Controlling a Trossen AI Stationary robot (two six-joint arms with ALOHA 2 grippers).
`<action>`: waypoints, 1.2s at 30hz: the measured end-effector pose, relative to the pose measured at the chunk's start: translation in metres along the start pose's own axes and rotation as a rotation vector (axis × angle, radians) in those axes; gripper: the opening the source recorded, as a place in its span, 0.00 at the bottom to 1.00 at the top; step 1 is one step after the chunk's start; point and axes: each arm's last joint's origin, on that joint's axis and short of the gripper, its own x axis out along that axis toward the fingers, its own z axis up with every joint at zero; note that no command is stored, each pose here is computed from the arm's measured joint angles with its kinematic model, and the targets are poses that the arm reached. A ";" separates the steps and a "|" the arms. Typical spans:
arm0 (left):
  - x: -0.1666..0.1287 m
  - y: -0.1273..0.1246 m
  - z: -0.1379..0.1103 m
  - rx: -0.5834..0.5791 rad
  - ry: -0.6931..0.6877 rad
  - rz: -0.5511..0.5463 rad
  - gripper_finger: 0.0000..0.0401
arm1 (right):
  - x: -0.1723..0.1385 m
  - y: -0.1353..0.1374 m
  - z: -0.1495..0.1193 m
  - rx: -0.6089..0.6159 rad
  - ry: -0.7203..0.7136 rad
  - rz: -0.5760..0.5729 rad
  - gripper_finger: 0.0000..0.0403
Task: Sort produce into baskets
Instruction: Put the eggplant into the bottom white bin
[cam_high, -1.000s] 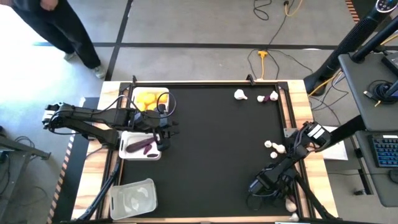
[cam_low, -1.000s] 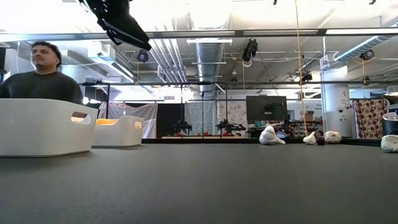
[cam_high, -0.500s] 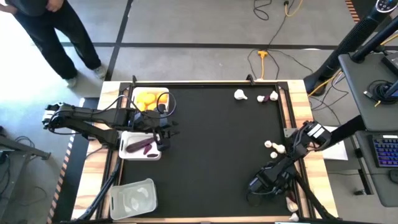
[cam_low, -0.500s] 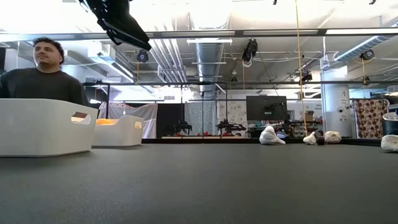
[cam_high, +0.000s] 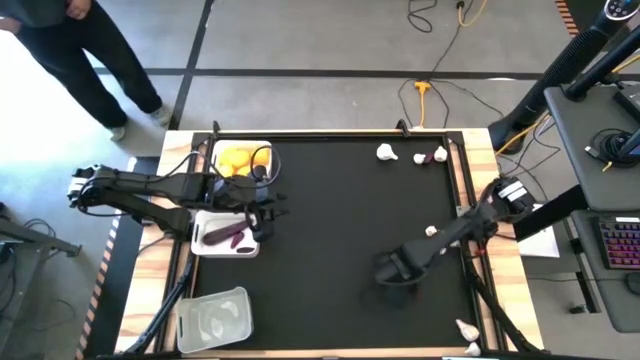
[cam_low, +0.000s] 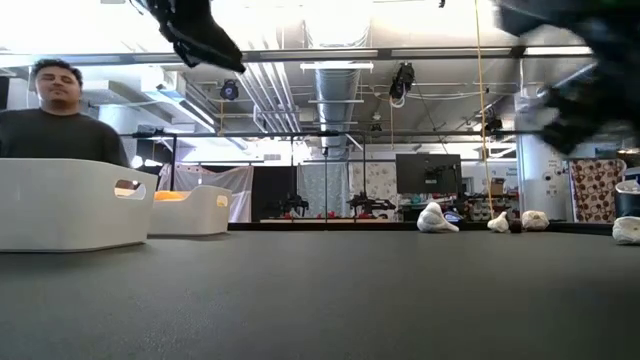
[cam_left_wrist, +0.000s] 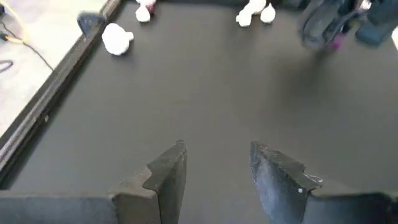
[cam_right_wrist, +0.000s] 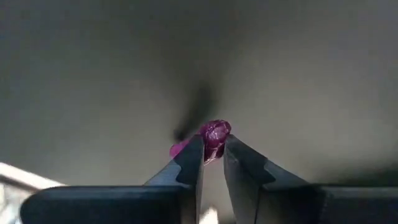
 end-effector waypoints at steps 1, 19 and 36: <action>-0.003 0.000 0.003 -0.003 -0.011 -0.001 0.40 | -0.007 0.004 0.008 -0.025 -0.064 0.013 0.12; 0.012 0.004 -0.040 -0.242 0.229 0.160 0.48 | -0.058 0.021 0.156 -0.150 -0.757 0.050 0.14; 0.080 -0.011 -0.055 -0.297 0.151 0.023 0.75 | -0.135 0.012 0.112 -0.141 -0.720 -0.061 0.54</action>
